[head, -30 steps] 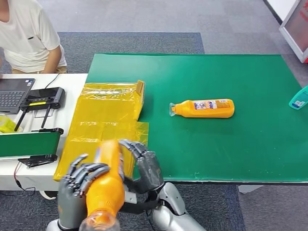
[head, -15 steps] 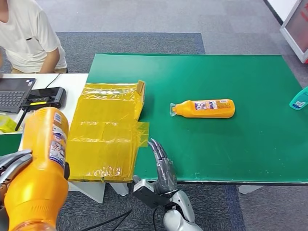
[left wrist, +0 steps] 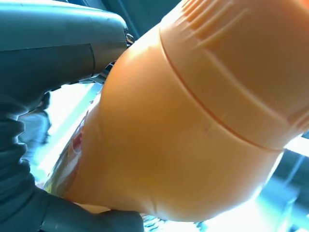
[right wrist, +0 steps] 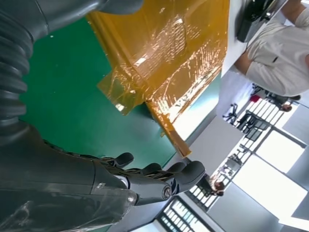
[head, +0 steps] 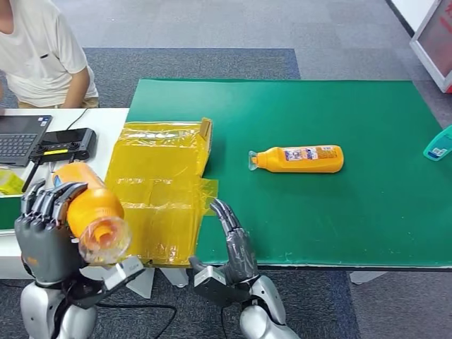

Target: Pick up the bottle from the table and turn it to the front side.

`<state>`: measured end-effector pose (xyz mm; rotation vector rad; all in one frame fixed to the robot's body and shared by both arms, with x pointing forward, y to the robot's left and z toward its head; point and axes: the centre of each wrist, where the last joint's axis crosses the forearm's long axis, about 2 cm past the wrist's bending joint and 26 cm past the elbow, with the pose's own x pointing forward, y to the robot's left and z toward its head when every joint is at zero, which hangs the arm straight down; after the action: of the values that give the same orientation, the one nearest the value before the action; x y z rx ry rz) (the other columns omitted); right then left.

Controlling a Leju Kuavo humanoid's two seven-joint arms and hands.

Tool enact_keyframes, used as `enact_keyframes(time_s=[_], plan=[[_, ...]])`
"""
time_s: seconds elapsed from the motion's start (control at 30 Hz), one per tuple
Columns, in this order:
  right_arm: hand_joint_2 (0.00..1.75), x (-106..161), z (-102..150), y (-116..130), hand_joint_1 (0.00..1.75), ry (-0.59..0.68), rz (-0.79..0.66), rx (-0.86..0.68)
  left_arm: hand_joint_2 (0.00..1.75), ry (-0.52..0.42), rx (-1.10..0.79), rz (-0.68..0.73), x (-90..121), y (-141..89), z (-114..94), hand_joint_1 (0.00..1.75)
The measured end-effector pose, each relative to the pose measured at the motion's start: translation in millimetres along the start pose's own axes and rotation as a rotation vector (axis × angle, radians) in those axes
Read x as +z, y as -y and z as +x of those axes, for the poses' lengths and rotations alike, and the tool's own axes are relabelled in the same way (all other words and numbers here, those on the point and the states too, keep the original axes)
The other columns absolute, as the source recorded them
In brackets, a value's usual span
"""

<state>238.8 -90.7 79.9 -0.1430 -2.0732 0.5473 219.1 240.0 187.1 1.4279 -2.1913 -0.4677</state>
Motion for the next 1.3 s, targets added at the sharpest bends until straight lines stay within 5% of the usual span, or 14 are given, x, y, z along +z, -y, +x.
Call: enact_keyframes(time_s=[0.33, 0.7, 1.0, 1.27, 1.3], plan=[[1.75, -15.6, 25.9, 9.5, 0.0, 0.138, 0.014, -0.045, 1.75, 0.031, -0.188, -0.461, -13.9, 78.6, -60.7, 1.75], [1.75, -29.8, 59.7, 21.3, 0.0, 0.337, 0.027, -0.081, 1.75, 0.067, -0.28, -0.715, -47.2, 132.0, -63.5, 1.75], [1.75, -40.3, 94.7, 30.0, 0.0, 0.507, 0.039, -0.16, 1.75, 0.12, -0.4, -0.919, -62.8, 174.9, -35.0, 1.75], [1.75, -44.3, 111.9, 42.0, 0.0, 0.59, -0.014, -0.109, 1.75, 0.21, -0.356, -1.063, -39.5, 197.7, 16.2, 1.75], [1.75, -44.2, 112.3, 42.7, 0.0, 0.592, -0.015, -0.097, 1.75, 0.216, -0.342, -1.072, -33.7, 198.8, 20.9, 1.31]])
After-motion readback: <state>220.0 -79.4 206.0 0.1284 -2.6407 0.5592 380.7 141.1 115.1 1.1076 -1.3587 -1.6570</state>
